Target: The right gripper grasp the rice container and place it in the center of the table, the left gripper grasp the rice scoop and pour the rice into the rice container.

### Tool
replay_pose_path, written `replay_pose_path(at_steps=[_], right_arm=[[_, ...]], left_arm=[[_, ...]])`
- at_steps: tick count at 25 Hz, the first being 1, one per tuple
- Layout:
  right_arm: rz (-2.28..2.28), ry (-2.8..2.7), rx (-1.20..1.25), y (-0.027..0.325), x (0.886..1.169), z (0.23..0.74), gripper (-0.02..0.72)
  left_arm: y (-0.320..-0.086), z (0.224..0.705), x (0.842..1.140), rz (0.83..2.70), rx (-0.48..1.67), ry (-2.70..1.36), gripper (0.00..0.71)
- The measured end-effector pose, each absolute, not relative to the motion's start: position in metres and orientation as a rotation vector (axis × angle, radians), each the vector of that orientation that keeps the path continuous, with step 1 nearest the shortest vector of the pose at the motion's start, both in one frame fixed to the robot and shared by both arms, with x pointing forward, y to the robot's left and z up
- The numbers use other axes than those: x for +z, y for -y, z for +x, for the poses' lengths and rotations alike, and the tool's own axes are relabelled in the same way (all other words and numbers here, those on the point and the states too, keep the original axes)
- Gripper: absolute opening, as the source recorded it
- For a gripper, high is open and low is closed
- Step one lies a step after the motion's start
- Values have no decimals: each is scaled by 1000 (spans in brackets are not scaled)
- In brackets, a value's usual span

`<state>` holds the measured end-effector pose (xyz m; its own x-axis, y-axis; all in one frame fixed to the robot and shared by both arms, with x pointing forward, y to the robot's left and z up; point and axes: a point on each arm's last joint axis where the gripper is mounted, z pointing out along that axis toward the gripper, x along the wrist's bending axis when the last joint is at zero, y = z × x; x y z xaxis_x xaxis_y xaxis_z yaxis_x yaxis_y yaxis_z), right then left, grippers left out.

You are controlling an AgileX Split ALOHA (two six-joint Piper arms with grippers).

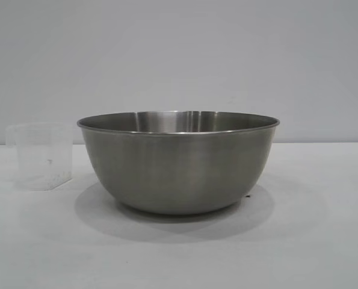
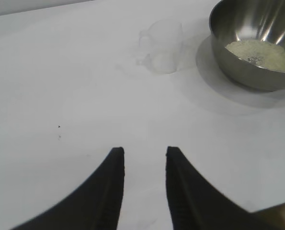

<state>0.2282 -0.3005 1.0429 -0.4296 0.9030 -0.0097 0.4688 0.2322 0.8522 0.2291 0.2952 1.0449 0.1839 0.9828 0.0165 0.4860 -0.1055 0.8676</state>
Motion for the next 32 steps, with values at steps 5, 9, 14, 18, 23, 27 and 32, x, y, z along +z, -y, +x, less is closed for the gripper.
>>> replay_pose_path(at_steps=[5, 9, 14, 18, 23, 27, 32], right_arm=[[1252, -2000, 1111, 300, 1043, 228, 274], [1252, -2000, 1113, 300, 1043, 228, 274], [1250, -2000, 1113, 300, 1043, 228, 274], [1250, -2000, 1113, 300, 1043, 228, 274], [1298, -1953, 1087, 299, 1043, 228, 274], [1436, -1806, 1005, 298, 1043, 228, 274], [1479, -1754, 976, 297, 1043, 228, 274]], left_arm=[[-295, 229, 1044, 1706, 829, -1403, 161], [-295, 229, 1044, 1707, 828, -1403, 161], [-295, 229, 1044, 1708, 827, -1404, 161], [-295, 230, 1043, 1709, 826, -1406, 161], [-295, 230, 1043, 1701, 834, -1421, 161], [-294, 230, 1043, 1653, 878, -1498, 161], [-294, 230, 1043, 1646, 883, -1507, 161]])
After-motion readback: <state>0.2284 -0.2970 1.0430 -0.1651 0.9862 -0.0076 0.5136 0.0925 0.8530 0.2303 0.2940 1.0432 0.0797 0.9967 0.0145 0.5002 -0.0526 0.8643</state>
